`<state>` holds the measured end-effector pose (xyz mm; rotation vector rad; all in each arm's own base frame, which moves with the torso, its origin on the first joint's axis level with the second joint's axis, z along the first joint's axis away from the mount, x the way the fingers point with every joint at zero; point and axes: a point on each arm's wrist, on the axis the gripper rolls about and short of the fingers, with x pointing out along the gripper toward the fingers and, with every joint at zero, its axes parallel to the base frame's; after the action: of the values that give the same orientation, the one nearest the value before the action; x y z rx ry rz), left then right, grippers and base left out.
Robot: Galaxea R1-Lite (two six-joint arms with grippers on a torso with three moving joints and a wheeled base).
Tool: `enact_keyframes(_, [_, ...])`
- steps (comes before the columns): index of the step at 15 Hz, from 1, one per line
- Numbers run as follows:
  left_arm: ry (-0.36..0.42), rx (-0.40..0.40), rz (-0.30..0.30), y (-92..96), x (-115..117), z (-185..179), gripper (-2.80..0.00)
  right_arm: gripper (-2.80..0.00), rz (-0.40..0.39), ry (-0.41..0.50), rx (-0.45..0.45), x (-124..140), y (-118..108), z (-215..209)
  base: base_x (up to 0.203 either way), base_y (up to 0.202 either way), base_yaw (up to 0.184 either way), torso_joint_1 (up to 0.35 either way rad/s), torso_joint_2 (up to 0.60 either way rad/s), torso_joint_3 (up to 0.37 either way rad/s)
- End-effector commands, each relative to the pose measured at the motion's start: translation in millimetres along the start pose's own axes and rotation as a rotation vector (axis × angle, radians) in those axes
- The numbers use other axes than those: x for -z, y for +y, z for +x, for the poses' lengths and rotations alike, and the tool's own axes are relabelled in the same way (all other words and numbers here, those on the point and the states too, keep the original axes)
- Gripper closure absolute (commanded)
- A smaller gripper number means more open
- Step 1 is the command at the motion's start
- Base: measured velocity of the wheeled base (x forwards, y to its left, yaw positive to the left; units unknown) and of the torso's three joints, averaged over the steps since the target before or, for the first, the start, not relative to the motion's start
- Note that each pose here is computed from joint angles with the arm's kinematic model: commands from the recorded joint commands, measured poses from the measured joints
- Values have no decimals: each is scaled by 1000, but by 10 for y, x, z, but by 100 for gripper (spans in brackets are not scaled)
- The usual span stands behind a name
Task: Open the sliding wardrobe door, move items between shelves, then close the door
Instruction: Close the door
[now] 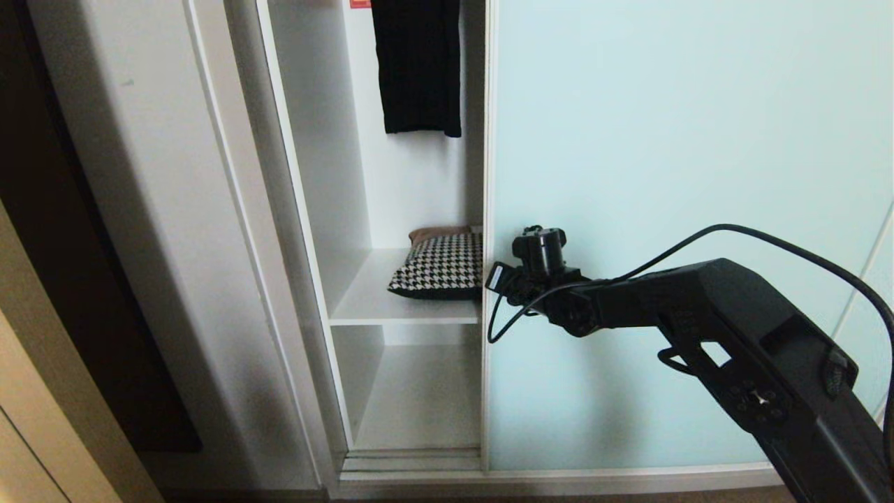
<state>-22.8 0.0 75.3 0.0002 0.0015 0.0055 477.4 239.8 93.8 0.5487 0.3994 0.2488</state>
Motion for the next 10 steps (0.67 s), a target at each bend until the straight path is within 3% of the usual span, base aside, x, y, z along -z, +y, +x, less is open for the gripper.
enact_keyframes(1, [2, -1, 0, 0, 1, 2, 0, 0, 1, 0, -29, 35, 37, 10, 0, 0, 0, 0, 0, 0])
enact_keyframes(6, [2, -1, 0, 0, 0, 1, 0, 0, -43, 65, -118, 281, 350, -48, 0, 0, 0, 0, 0, 0])
enact_keyframes(10, [2, -1, 0, 0, 0, 1, 0, 0, -157, 105, -174, 515, 652, -153, 0, 0, 0, 0, 0, 0])
